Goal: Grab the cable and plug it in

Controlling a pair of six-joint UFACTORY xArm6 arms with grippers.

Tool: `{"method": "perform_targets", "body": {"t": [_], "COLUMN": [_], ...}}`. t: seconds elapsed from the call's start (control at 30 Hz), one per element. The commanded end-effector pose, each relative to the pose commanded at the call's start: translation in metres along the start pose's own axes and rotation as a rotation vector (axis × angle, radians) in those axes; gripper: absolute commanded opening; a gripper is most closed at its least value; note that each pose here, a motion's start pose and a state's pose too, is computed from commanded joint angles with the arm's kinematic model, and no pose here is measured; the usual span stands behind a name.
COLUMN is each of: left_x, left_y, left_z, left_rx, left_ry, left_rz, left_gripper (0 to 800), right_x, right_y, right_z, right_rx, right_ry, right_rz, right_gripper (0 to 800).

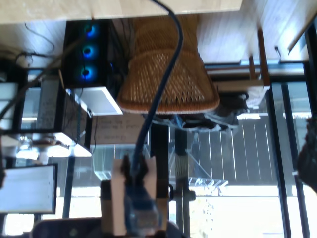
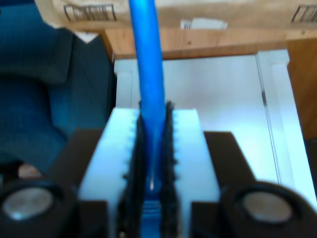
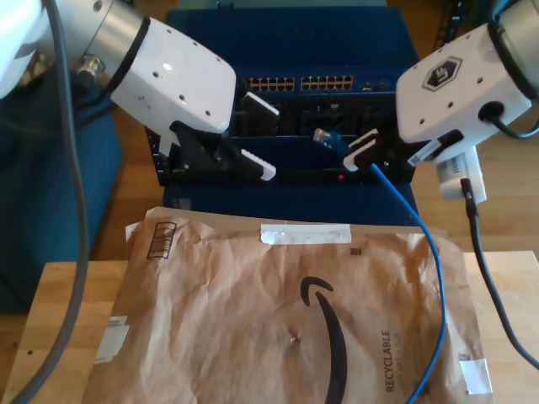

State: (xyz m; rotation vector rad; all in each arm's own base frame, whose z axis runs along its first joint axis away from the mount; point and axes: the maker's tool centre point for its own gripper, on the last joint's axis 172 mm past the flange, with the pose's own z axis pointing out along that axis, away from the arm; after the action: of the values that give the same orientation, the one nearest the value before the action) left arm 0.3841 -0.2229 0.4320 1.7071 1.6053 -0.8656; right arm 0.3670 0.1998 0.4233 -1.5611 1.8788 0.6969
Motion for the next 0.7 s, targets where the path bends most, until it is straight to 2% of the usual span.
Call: {"method": "perform_targets", "body": {"t": [0.17,0.5,0.6,0.7], "left_x": [-0.034,-0.034,-0.048,-0.060], "left_y": [-0.013,-0.015,-0.027,-0.029], "left_z": [-0.005,-0.002,0.006,0.002], "left_rx": [0.043,0.057,0.089,0.086], "left_ry": [-0.078,-0.088,-0.087,-0.088], "left_rz": [0.029,0.026,0.066,0.101], "left_gripper": [800,799,800,800], "right_x": [-0.007,-0.032,-0.039,-0.048], "right_y": [0.001,-0.006,-0.006,-0.004], "right_z": [-0.005,-0.027,-0.032,-0.038], "right_rx": [0.014,0.060,0.068,0.080], "right_ry": [-0.016,-0.049,-0.063,-0.075], "right_rz": [-0.009,-0.045,-0.052,-0.068], "right_gripper": [9,10,10,10]}}
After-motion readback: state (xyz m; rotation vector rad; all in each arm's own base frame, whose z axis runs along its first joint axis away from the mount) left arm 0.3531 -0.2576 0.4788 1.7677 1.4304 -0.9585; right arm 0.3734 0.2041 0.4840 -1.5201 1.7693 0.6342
